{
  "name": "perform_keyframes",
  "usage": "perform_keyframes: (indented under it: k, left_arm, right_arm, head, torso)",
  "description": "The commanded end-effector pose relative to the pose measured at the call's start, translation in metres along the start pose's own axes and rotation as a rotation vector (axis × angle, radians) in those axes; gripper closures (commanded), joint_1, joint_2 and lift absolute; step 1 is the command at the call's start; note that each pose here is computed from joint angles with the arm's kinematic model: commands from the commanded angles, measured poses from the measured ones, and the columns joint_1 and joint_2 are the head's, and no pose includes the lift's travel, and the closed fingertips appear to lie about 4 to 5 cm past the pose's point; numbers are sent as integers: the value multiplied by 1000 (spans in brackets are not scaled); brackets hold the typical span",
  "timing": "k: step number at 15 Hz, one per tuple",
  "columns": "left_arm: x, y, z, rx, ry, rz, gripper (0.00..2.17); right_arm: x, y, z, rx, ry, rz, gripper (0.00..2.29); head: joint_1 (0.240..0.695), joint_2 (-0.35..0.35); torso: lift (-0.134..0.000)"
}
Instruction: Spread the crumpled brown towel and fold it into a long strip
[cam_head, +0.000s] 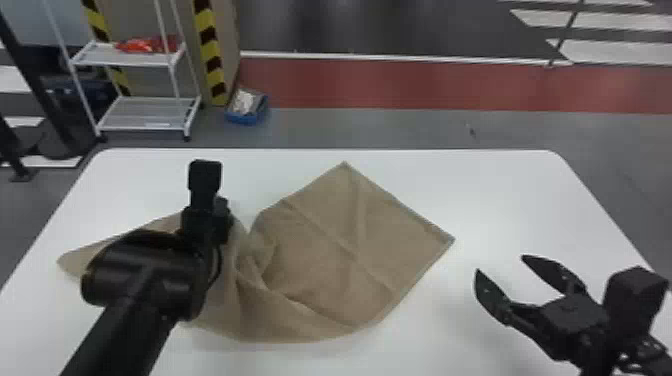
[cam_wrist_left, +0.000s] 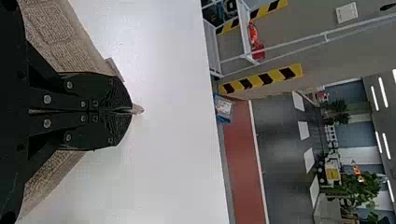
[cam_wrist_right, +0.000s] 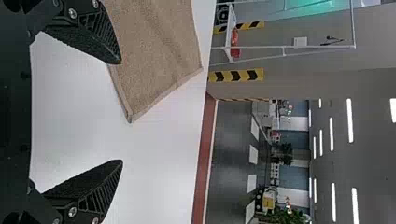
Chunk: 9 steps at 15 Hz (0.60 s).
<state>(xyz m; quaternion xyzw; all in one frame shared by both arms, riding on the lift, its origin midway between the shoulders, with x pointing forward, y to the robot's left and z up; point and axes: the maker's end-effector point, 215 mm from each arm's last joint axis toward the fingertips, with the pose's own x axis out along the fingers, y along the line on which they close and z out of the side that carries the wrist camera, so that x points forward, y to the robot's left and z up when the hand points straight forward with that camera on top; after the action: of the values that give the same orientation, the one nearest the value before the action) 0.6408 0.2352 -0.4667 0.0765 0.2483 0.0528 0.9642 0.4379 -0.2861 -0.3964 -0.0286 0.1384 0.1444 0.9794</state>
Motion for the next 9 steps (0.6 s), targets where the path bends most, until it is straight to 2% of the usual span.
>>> perform_keyframes:
  k: [1,3,5,8,9]
  left_arm:
    - [-22,1,19,-60,-59,-18,1443]
    - [-52,8,53,-114,-140,-29,1443]
    - [-88,21,94,-157,-243,-51,1443]
    - [-138,70,126,-268,-336,-63,1443]
    - [-155,87,135,-279,-371,-50,1443]
  right_arm:
    - [10,5,8,1,-8,11,144]
    - [26,7,25,-19,-23,18,144]
    - [43,0,27,-22,1,13,144]
    - [69,-21,21,-36,56,3,144]
    - [76,-28,16,-46,83,4,144]
  head:
    - [695,-52]
    - [695,-50]
    - [695,-43]
    - [695,-37]
    - [695,-32]
  torso:
    - [-124]
    - [-124]
    - [-124]
    - [-124]
    - [-124]
